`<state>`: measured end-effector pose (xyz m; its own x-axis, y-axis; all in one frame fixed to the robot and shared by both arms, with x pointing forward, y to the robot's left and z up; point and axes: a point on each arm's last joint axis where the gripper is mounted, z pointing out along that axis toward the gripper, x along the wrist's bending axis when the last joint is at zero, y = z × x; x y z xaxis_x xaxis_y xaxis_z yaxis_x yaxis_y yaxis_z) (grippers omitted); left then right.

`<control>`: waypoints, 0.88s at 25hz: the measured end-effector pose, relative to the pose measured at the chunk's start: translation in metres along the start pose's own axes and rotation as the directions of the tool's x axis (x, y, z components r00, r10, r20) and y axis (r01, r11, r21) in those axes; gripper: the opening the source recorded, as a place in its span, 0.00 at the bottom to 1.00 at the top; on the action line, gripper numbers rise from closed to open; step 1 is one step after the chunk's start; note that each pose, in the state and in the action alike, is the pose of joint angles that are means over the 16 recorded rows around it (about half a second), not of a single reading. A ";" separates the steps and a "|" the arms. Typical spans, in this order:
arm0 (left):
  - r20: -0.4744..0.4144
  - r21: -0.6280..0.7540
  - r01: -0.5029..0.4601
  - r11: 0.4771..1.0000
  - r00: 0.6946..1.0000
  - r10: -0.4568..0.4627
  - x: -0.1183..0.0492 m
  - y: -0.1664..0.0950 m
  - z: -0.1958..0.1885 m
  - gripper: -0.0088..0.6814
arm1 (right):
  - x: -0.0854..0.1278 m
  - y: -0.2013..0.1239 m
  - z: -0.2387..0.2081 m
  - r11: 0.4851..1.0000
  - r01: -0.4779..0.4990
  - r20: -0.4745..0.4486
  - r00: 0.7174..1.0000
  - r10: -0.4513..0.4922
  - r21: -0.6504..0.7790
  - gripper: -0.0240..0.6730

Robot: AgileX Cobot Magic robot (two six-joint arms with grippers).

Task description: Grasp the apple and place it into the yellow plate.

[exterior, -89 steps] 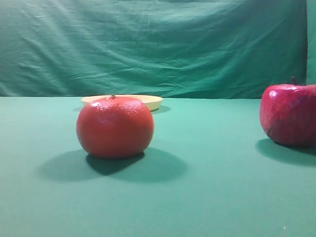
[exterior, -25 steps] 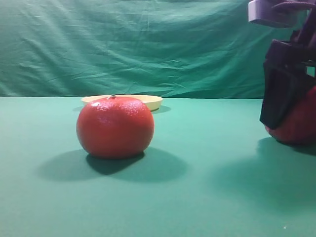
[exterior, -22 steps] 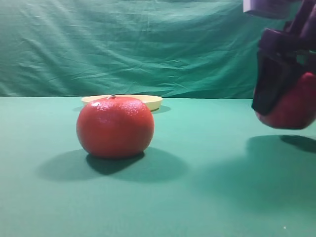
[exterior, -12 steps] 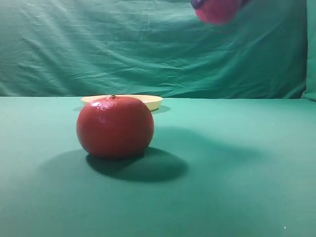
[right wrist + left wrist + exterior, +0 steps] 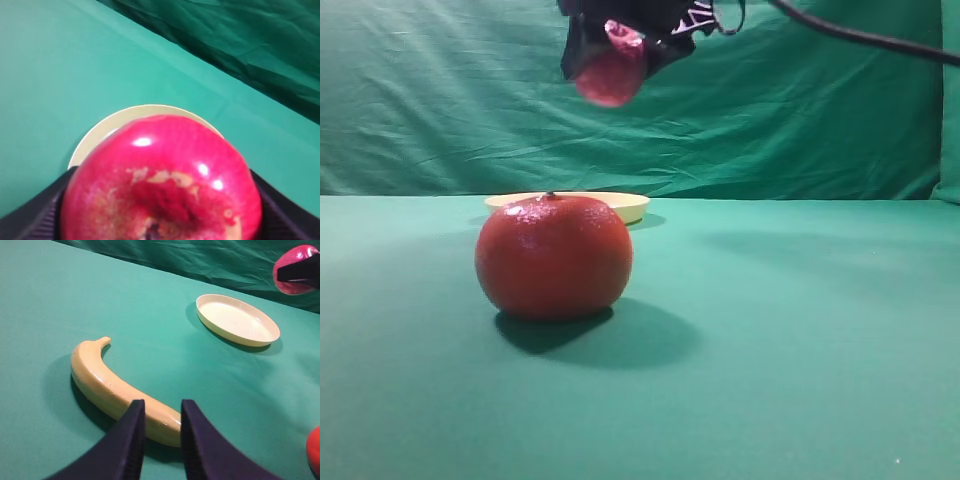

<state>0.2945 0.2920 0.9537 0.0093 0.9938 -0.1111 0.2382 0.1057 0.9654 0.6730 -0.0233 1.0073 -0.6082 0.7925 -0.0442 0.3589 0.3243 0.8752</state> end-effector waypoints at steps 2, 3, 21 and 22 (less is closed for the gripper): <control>0.000 0.000 0.000 1.000 1.000 0.000 0.000 0.000 0.000 0.24 | 0.000 -0.001 0.003 1.000 0.000 0.005 1.000 0.000 -0.010 0.88; 0.000 0.000 0.000 1.000 1.000 0.000 0.000 0.000 0.000 0.24 | 0.000 0.000 0.003 1.000 0.000 0.007 1.000 0.000 -0.014 0.88; 0.000 0.000 0.000 1.000 1.000 0.000 0.000 0.000 0.000 0.24 | 0.001 0.105 -0.119 0.968 0.239 0.008 0.971 -0.239 -0.078 0.52; 0.000 0.000 0.000 1.000 1.000 0.000 0.000 0.000 0.000 0.24 | 0.001 0.112 -0.135 0.967 0.244 0.010 0.970 -0.244 -0.078 0.47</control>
<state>0.2945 0.2920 0.9537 0.0093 0.9938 -0.1111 0.2382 0.1057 0.9654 0.6171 -0.0555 1.1702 -0.6703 0.6946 -0.2612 0.1432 0.4664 0.8729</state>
